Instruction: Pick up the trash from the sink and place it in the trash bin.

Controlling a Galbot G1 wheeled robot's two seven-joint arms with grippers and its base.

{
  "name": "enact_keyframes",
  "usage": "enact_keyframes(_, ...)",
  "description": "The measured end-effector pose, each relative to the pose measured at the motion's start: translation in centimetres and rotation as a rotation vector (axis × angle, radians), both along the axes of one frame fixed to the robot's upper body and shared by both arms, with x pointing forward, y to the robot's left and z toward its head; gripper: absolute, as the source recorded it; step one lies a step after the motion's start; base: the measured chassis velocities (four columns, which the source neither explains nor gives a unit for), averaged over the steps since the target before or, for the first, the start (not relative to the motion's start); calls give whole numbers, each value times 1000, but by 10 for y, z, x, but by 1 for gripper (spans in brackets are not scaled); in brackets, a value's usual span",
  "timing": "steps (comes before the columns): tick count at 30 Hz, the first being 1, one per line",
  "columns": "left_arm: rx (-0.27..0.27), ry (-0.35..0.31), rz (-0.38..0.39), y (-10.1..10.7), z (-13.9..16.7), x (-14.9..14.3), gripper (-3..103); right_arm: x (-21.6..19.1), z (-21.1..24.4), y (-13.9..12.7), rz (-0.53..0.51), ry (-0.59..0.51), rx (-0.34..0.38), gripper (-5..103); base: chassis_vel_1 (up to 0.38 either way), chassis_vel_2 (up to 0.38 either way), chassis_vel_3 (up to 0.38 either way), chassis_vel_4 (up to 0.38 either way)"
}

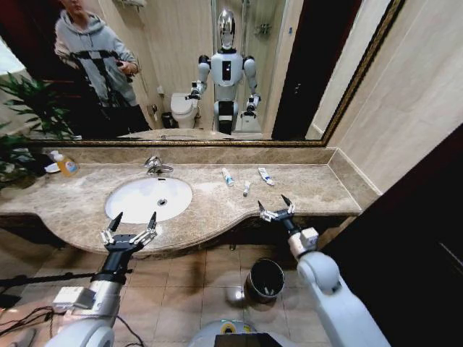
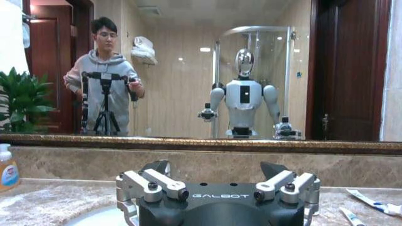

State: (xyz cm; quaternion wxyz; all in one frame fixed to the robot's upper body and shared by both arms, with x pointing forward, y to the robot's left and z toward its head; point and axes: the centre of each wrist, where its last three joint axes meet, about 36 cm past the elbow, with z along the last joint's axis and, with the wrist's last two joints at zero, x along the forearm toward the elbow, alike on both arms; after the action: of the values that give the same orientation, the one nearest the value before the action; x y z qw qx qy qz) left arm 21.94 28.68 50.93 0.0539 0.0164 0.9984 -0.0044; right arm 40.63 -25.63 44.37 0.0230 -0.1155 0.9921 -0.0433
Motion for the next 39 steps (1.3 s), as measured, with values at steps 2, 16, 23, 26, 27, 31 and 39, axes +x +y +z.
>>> enact_keyframes(2, 0, 0, 0, 0, 0, 0, 100, 25, 3, -4, -5, 5, 4, 100, 0, 0, 0, 0)
enact_keyframes(16, 0, 0, 0, 0, 0, 0, 100, 109, -15, -1, -44, 119, 17, 100, 0, 0, 0, 0)
enact_keyframes(23, 0, 0, 0, 0, 0, 0, 100, 149, -12, 21, -88, 182, 11, 100, 0, 0, 0, 0)
enact_keyframes(26, 0, 0, 0, 0, 0, 0, 100, 165, -17, 21, -104, 196, 6, 100, 0, 0, 0, 0)
enact_keyframes(27, 0, 0, 0, 0, 0, 0, 100, 170, -19, 20, -114, 196, 7, 100, 0, 0, 0, 0)
enact_keyframes(31, 0, 0, 0, 0, 0, 0, 100, 180, -23, 15, -139, 198, 11, 100, 0, 0, 0, 0)
enact_keyframes(39, 0, 0, 0, 0, 0, 0, 100, 193, -32, 10, -161, 212, -4, 100, 0, 0, 0, 0)
